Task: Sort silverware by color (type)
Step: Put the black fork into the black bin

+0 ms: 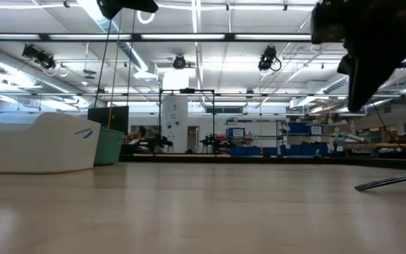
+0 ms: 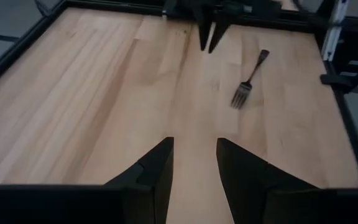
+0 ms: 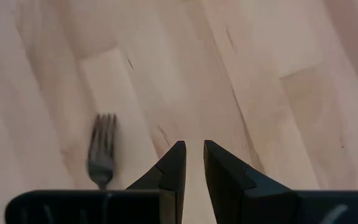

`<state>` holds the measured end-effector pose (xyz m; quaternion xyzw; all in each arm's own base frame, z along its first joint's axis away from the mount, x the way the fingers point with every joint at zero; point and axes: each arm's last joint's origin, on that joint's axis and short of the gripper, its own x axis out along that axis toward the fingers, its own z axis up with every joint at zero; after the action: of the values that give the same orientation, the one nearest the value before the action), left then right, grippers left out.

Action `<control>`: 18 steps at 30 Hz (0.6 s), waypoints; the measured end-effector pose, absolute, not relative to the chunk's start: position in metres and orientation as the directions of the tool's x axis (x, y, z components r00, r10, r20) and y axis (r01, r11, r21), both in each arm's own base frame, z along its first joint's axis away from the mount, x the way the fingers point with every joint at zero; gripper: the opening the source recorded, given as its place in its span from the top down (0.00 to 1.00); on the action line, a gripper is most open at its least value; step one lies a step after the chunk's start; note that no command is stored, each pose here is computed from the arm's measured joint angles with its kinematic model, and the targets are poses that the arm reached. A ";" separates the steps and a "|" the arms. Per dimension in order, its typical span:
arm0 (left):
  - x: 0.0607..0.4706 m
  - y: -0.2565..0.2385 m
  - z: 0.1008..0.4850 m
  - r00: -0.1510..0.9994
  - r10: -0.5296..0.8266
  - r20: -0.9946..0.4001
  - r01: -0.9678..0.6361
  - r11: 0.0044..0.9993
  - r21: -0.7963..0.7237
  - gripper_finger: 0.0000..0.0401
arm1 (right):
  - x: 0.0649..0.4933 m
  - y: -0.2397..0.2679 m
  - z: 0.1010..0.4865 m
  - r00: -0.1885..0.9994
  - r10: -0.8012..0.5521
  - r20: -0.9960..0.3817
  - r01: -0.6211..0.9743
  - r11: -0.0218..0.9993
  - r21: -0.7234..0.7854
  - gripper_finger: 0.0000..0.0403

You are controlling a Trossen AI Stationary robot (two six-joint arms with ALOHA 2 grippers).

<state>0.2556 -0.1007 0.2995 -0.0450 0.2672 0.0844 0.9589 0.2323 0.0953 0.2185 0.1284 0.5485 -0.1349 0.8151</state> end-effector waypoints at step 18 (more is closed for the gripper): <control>0.250 -0.115 0.300 0.851 0.089 -0.518 -0.160 0.983 -0.094 0.67 | 0.224 0.149 0.162 0.082 -0.016 -0.997 0.297 0.955 0.009 0.84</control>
<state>0.2496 -0.1150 0.2998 -0.0669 0.2652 0.0650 0.9597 0.2239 0.1493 0.1617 0.1050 0.6689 -0.1077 0.7280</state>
